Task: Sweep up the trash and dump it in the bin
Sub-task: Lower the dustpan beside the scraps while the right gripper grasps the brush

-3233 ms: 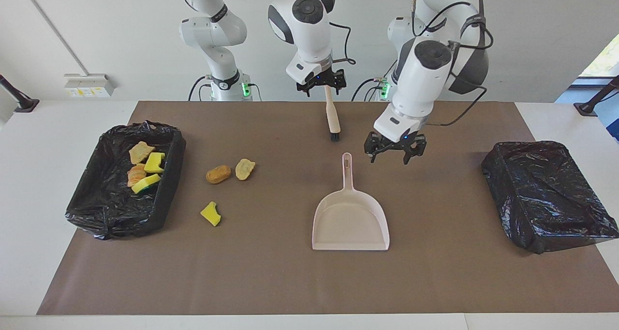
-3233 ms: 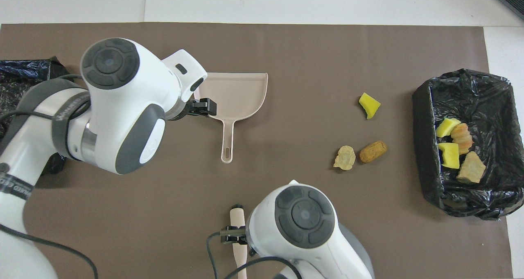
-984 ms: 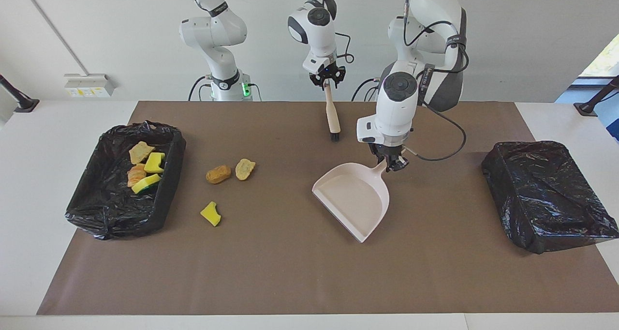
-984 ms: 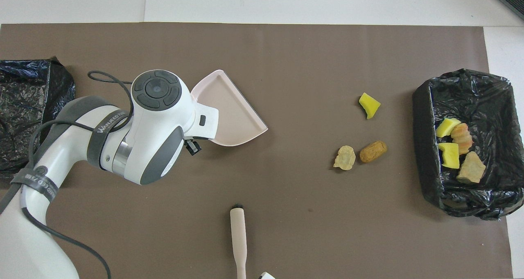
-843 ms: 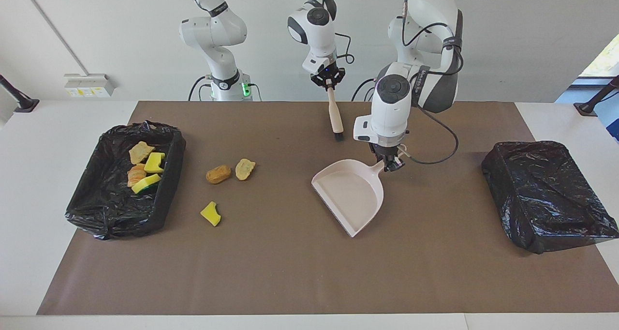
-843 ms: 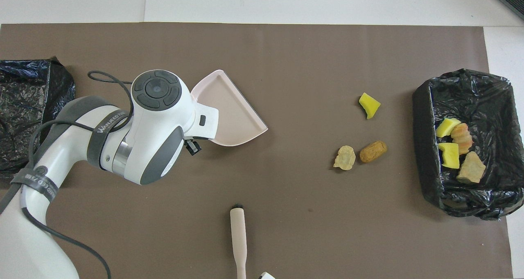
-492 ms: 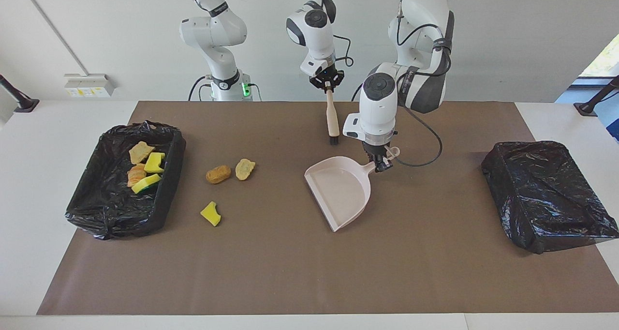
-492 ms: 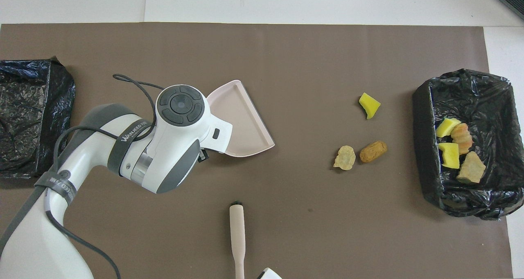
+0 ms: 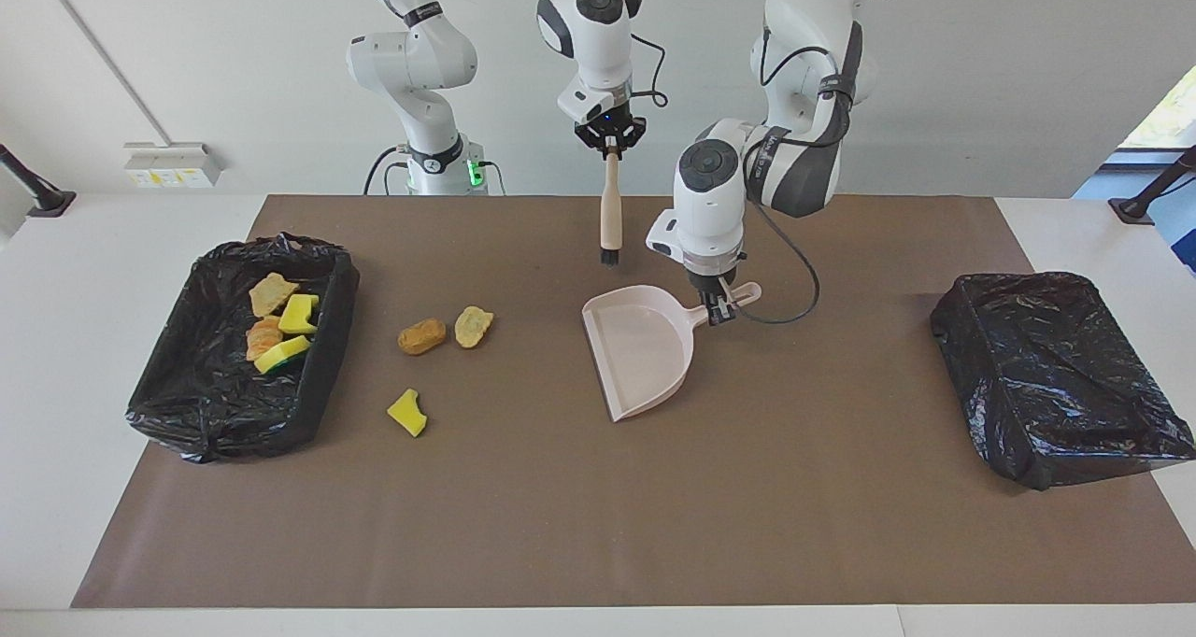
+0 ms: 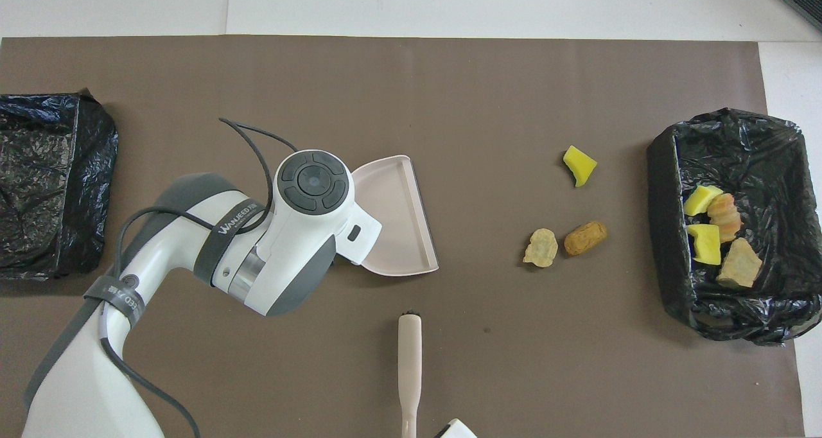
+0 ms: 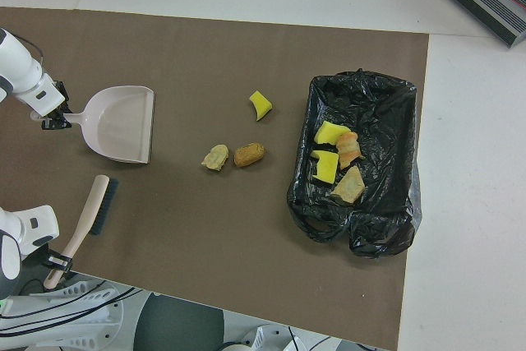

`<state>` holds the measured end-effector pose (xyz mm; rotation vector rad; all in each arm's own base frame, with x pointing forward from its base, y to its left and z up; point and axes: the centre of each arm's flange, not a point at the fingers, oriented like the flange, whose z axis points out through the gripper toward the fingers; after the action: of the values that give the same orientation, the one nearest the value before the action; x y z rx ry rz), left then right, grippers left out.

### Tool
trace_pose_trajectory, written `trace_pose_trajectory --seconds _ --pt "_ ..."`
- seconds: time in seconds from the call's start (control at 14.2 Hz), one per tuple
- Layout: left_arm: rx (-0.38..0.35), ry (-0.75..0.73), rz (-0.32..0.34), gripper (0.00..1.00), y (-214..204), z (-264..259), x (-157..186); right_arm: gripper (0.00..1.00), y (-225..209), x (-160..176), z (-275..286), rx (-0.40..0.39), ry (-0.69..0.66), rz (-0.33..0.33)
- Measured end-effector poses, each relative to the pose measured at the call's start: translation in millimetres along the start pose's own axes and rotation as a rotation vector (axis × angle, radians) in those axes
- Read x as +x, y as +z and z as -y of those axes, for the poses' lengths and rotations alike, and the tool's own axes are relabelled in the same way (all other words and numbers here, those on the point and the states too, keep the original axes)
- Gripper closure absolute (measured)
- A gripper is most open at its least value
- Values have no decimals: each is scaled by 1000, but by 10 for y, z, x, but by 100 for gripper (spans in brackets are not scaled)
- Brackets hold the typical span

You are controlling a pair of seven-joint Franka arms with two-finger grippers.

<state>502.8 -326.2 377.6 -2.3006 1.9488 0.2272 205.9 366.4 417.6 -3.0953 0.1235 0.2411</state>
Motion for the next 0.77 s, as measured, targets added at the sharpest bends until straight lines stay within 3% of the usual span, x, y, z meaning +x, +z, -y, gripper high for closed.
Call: trace_pose_trajectory --seconds 0.35,0.56,0.77 --pt "29 49 27 69 -15 -164 92 74 -138 214 -463 -232 37 -116" --pt "29 51 31 69 -7 -192 86 74 -82 525 -832 -352 33 -128" --pt "31 39 31 69 -16 -245 106 74 -43 902 -1352 -464 -10 -94"
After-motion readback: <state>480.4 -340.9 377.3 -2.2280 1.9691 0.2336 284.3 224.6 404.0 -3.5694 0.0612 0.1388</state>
